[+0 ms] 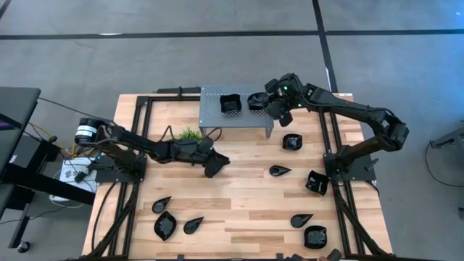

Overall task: Pick & Place Mini shaped plates
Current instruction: Stack the black leaf-shaped plate on top of the black leaf-shaped plate on the shelf

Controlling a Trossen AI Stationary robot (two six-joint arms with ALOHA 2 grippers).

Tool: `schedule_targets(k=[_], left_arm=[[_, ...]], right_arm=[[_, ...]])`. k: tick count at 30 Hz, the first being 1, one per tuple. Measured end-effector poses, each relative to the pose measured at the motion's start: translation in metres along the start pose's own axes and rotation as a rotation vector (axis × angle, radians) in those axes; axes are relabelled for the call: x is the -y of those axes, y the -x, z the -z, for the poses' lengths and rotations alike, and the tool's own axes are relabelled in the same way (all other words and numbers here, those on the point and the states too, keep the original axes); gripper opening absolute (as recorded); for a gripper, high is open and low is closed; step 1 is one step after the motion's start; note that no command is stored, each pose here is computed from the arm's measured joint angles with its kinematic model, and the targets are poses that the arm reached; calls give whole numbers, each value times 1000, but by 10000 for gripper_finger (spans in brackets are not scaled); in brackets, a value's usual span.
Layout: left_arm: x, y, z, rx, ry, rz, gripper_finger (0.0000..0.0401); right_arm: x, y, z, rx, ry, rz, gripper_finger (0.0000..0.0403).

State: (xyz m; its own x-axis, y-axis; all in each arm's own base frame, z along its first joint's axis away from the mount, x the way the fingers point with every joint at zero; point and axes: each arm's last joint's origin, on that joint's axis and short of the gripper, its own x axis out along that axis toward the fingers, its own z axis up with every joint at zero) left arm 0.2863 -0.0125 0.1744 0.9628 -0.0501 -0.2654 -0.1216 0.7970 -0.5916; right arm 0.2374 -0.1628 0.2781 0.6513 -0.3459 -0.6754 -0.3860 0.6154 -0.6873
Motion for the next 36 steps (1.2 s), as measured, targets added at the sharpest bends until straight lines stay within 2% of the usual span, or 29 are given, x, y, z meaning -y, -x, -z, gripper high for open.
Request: schedule_targets(k=[7, 13, 24, 29, 36], left_arm=[[5, 5, -7, 27, -55, 20, 106], [7, 7, -9, 33, -56, 24, 106], [7, 7, -9, 31, -56, 22, 106], [7, 7, -8, 29, -57, 24, 106], [7, 7, -8, 21, -57, 29, 106]], right_arm=[[1, 0, 2, -48, -37, 17, 76], [6, 1, 9, -94, -51, 67, 75], [9, 2, 20, -119, -104, 77, 74], [5, 1, 5, -29, -83, 49, 74], [-1, 0, -19, 11, -85, 49, 74]])
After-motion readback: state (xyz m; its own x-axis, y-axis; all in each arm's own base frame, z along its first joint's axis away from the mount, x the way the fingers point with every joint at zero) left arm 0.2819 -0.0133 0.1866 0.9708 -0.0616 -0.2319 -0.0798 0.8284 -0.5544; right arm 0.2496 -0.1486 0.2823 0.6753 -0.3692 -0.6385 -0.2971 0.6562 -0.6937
